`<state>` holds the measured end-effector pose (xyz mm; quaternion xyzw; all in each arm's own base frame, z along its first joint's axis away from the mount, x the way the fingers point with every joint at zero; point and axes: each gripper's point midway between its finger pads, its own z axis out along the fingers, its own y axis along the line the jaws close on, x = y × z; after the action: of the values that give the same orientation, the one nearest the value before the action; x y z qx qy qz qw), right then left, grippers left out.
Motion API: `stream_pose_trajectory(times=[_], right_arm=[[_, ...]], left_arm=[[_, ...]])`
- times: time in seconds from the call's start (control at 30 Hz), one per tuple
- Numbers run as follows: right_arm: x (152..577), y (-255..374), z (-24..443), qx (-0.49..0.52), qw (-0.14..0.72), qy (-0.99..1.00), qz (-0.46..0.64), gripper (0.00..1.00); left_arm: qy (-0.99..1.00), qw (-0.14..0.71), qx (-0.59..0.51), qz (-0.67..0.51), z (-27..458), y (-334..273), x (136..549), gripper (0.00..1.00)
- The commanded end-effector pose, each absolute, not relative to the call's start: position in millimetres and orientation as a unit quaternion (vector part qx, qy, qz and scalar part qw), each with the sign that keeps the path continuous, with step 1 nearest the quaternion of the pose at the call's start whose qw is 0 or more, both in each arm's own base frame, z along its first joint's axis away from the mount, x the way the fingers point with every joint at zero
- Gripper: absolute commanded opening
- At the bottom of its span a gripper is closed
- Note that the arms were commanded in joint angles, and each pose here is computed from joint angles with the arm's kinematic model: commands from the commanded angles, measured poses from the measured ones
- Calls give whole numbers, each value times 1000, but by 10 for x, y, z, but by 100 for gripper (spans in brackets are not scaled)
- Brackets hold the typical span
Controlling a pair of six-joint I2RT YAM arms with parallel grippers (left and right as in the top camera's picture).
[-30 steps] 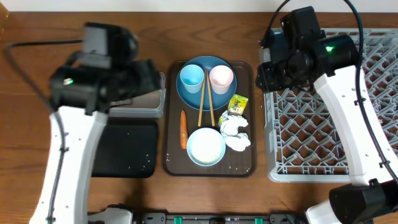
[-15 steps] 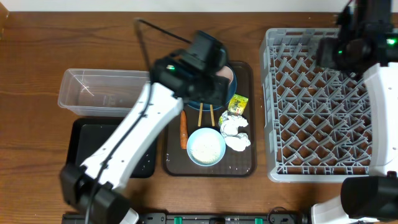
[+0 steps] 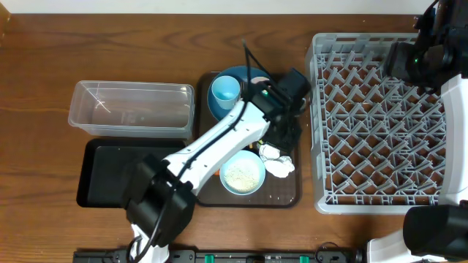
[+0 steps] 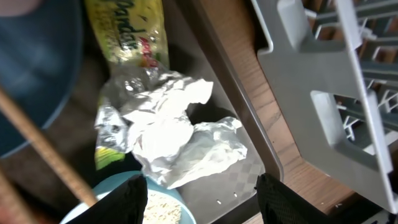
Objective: Sort waste into correct bins and load items into the dishwasher rack
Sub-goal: 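Reach the left gripper to the crumpled tissue and grasp it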
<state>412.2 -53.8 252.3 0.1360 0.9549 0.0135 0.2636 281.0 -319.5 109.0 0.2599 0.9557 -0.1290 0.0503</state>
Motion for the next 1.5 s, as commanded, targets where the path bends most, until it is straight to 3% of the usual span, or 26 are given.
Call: stream_pose_trajectory(times=[0.0,0.4,1.47], right_arm=[[4134,-554,2588,144,272,951,16,66],[4125,-549,2580,144,269,952,16,66],[4127,-550,2583,144,270,952,16,66]], left_arm=[[953,47,274,-118,994,-3210,2840,59],[955,34,273,-111,729,-3264,2886,53],[961,43,269,-50,376,-3093,2996,55]])
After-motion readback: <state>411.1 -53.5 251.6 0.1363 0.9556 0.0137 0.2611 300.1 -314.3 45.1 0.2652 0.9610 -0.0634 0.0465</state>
